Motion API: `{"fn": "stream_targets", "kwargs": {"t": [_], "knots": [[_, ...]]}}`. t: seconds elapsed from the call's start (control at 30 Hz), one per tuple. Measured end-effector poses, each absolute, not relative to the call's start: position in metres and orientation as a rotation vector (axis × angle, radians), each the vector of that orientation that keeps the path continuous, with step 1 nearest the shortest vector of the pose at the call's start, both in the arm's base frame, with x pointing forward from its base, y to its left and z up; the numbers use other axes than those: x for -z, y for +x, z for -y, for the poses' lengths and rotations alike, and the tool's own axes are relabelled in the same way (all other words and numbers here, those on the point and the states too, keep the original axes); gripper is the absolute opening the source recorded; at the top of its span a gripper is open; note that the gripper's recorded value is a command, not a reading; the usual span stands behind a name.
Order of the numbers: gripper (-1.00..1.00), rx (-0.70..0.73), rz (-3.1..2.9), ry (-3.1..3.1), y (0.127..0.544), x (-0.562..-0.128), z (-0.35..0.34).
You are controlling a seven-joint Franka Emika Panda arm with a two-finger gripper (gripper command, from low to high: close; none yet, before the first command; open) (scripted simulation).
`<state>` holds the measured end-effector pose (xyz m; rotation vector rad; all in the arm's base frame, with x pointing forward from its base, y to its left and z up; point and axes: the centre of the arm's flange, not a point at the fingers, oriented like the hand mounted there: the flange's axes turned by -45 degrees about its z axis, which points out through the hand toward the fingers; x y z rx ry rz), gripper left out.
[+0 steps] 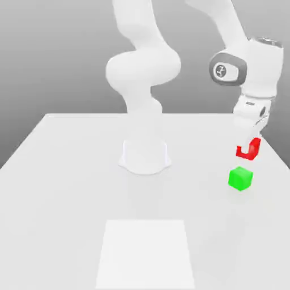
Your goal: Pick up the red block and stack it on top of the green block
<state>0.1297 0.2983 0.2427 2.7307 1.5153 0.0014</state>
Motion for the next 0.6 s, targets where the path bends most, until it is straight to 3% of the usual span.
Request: {"fn": "stream_targets", "kwargs": {"t": [0.57, 0.6], "knots": [[-1.00, -0.009, -1.534, 2.720, 0.128, -0.183, -0.299], [1.00, -0.005, -1.538, 2.728, 0.127, -0.180, -0.299]]}}
